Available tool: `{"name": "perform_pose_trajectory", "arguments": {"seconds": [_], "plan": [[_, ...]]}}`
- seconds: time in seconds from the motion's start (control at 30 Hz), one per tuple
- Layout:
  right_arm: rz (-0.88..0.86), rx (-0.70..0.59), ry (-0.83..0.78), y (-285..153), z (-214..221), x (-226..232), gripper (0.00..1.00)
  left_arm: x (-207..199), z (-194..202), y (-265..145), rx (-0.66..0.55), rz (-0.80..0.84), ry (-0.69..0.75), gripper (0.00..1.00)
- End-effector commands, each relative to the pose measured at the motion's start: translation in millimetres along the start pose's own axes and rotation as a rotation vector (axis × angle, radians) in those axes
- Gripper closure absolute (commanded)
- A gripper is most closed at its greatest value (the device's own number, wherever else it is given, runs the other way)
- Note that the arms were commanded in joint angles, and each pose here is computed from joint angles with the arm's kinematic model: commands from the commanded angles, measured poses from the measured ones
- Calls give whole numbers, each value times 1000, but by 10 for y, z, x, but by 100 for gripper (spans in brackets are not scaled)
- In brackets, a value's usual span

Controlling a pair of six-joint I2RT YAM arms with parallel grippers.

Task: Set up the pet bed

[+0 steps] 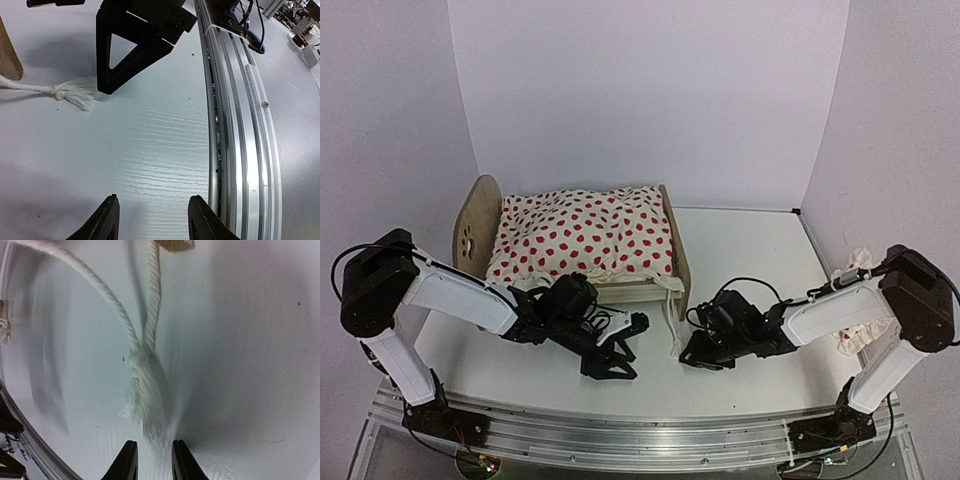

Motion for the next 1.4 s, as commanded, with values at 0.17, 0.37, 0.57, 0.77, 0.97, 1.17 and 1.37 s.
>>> {"name": "perform_pose_trajectory", "arguments": {"seconds": [0.17,0.37,0.57,0.77,0.97,1.17,1.37], "plan": [[208,-79,-90,-113,-114,-344,76,342,-235,89,-126,-162,143,52],[159,-95,-202,-139,-211,-105,69,355,-236,98,-129,-166,116,51],[137,-69,-294,1,-183,79,66,390,-201,67,-114,-199,92,51],[195,-73,-291,120,-194,-41,86,417,-193,28,-109,-225,90,52],[232,-161,-264,-62,-301,-141,100,390,-220,43,-131,-211,128,52],[177,-276,-290,-403,-493,76,100,328,-324,269,-150,-167,233,51],[158,-303,-306,-509,-575,114,100,407,-410,563,-104,-150,304,48]]}}
Point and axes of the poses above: each gripper's point midway between its finger pads, its own y axis out along the fingers, its own x axis along the line the jaws close on, z = x × y, the point moved 1 cm from there along -y, back along the fingers, and after that the axes turned 10 degrees about y, right-handed, at the moved point
